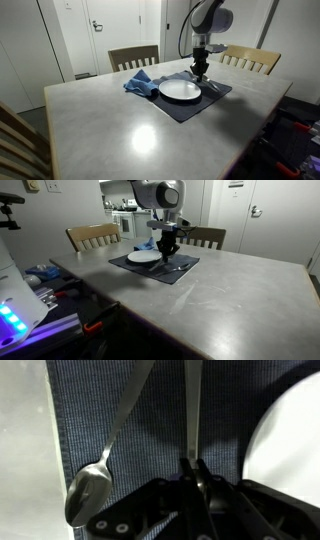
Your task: Take the fork from the plate and put it on the table
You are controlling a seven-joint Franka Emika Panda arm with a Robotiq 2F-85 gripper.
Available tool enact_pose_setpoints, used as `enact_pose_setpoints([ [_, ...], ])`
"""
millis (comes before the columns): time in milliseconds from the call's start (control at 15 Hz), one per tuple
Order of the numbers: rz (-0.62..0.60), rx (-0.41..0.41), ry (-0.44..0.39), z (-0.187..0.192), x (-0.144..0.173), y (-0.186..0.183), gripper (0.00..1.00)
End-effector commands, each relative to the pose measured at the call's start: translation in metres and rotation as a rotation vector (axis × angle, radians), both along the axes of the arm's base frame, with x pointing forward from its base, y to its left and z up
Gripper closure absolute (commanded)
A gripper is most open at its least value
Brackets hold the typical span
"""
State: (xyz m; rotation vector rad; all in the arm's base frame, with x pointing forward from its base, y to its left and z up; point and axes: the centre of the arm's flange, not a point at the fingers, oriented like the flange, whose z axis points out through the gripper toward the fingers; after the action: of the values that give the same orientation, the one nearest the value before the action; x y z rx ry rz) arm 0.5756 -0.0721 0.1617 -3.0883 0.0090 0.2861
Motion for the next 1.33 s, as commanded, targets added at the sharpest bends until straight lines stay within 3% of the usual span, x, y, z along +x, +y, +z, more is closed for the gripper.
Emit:
enact_pose_setpoints([
  [0, -0.006, 0.01, 0.053, -0.021, 0.015, -0.005, 0.98],
  [267, 0.002, 0.01, 0.084, -0.024, 0.022, -0.004, 0.98],
  [333, 0.003, 0.008, 0.091, -0.023, 0.023, -0.003, 0.9],
  [400, -0.001, 0.009, 0.098, -0.021, 0.022, -0.002, 0.65],
  [600, -0.02, 0.005, 0.119, -0.005, 0.009, -0.002, 0.56],
  [1133, -0.1, -0.001, 0.109, 0.038, -0.027, -0.005, 0.01],
  [1267, -0.099, -0.003, 0.107, 0.045, -0.029, -0.004, 0.0],
])
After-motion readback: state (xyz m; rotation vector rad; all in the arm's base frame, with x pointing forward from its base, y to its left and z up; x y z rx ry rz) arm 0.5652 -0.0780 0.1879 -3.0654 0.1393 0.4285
